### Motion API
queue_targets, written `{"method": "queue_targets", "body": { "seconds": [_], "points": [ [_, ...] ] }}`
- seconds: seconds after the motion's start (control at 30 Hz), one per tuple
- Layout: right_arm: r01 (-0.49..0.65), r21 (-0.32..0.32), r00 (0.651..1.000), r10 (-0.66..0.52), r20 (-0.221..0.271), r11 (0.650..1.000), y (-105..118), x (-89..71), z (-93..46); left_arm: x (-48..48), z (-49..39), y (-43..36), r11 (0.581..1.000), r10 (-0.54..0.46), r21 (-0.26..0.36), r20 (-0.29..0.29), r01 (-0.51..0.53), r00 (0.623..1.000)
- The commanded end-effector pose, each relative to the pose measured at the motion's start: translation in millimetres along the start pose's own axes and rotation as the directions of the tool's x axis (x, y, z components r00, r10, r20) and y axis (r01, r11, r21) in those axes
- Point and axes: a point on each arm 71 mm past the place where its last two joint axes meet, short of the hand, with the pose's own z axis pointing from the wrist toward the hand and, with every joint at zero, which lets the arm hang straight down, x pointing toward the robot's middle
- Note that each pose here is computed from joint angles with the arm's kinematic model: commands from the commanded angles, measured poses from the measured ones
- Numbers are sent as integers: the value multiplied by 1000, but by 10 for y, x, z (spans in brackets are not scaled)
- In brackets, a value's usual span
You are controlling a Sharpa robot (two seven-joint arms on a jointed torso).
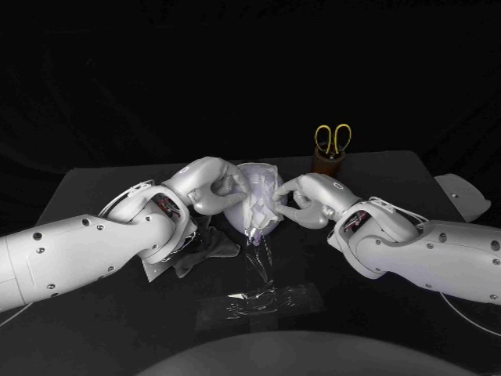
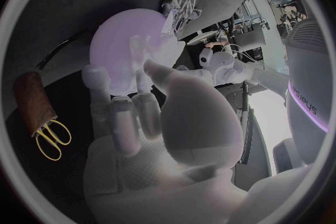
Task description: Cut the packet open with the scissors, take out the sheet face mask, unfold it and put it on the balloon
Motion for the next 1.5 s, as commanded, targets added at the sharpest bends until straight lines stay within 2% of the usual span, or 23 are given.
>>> {"method": "queue_targets", "body": {
  "seconds": [0.03,0.57,0.87,1.23,1.33,1.5],
  "points": [
    [11,-1,1000,-11,-19,1000,-2,20,-2,-33,-20,-34,999,-34,17,37,34,999],
    [16,2,1000,-16,-18,1000,-19,13,-6,-123,-251,93,992,-100,-84,-14,98,995],
    [20,2,1000,-20,-15,1000,-25,10,-7,-140,-312,145,983,-132,-132,-30,127,991],
    [20,0,1000,-20,-12,1000,-18,8,-8,-147,-309,190,967,-180,-183,-2,177,984],
    [13,-15,1000,-13,10,1000,0,-7,-11,-144,-301,199,962,-194,-195,5,191,981],
    [-20,-98,994,30,102,995,99,-76,-36,-128,-282,196,958,-208,-203,4,204,978]
  ]
}}
